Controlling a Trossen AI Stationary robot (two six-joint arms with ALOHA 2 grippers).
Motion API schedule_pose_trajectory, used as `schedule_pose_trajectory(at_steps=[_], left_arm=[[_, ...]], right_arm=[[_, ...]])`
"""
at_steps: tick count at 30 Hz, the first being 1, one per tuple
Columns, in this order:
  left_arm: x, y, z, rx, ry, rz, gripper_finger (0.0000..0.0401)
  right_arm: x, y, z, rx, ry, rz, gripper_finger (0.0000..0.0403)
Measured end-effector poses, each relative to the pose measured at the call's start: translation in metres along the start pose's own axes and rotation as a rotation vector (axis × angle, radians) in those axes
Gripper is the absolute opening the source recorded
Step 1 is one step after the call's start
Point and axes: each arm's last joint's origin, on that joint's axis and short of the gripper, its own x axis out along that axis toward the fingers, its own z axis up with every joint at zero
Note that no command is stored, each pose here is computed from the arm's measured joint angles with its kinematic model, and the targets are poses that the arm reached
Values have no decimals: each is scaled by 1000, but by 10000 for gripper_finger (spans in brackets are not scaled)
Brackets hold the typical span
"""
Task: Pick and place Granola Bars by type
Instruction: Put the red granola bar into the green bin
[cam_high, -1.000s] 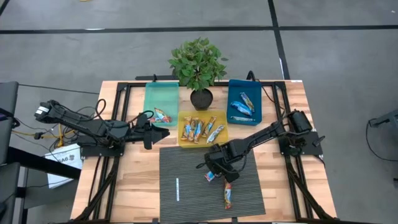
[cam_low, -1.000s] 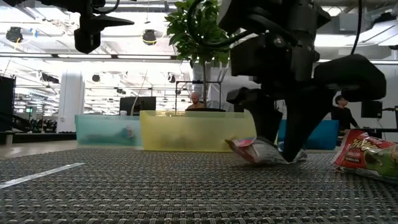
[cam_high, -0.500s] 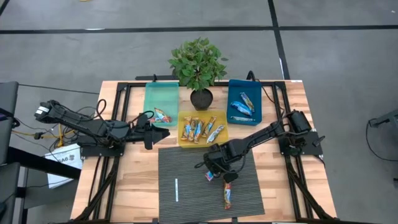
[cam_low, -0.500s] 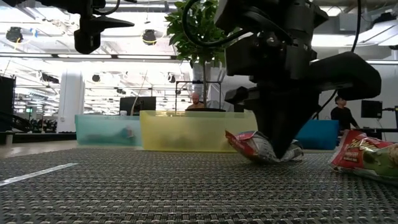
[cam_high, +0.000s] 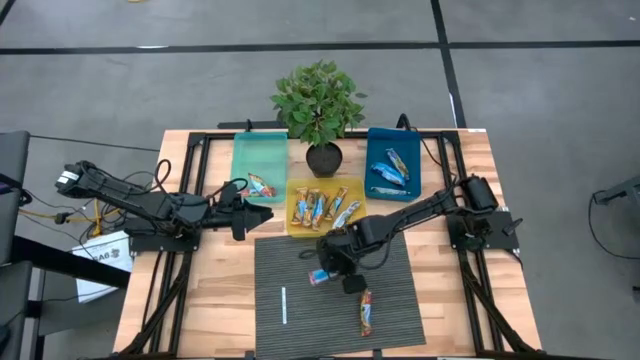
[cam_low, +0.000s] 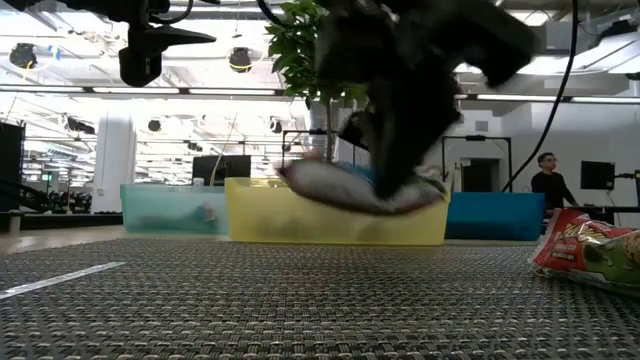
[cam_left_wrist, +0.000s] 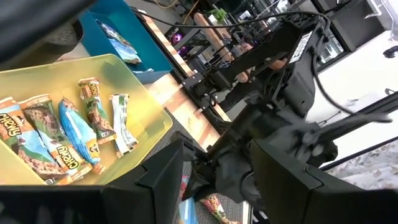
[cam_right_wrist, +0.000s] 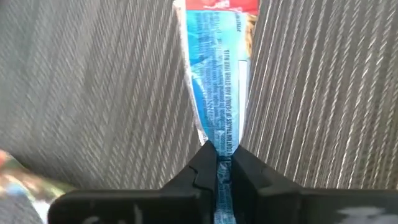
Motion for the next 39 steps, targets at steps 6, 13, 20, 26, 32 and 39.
schedule_pose_trajectory(at_steps=[6, 13, 20, 26, 32, 39], left_arm=[[0, 0, 0, 2, 0, 0, 181], [0, 1, 1, -5, -47, 33, 181], [0, 1, 3, -13, -93, 54, 181], [0, 2, 4, -13, -114, 71, 181], [-1, 2, 5, -14, -149, 97, 181], [-2, 5, 6, -4, -214, 162, 181]], right_arm=[[-21, -17, 21, 155, -101, 36, 11], [-43, -38, 38, 385, -189, 28, 14], [-59, -52, 52, 545, -309, 11, 13], [-68, -65, 59, 660, -418, -36, 12], [-76, -84, 63, 786, -539, -76, 13], [-83, -102, 60, 885, -610, -164, 13]])
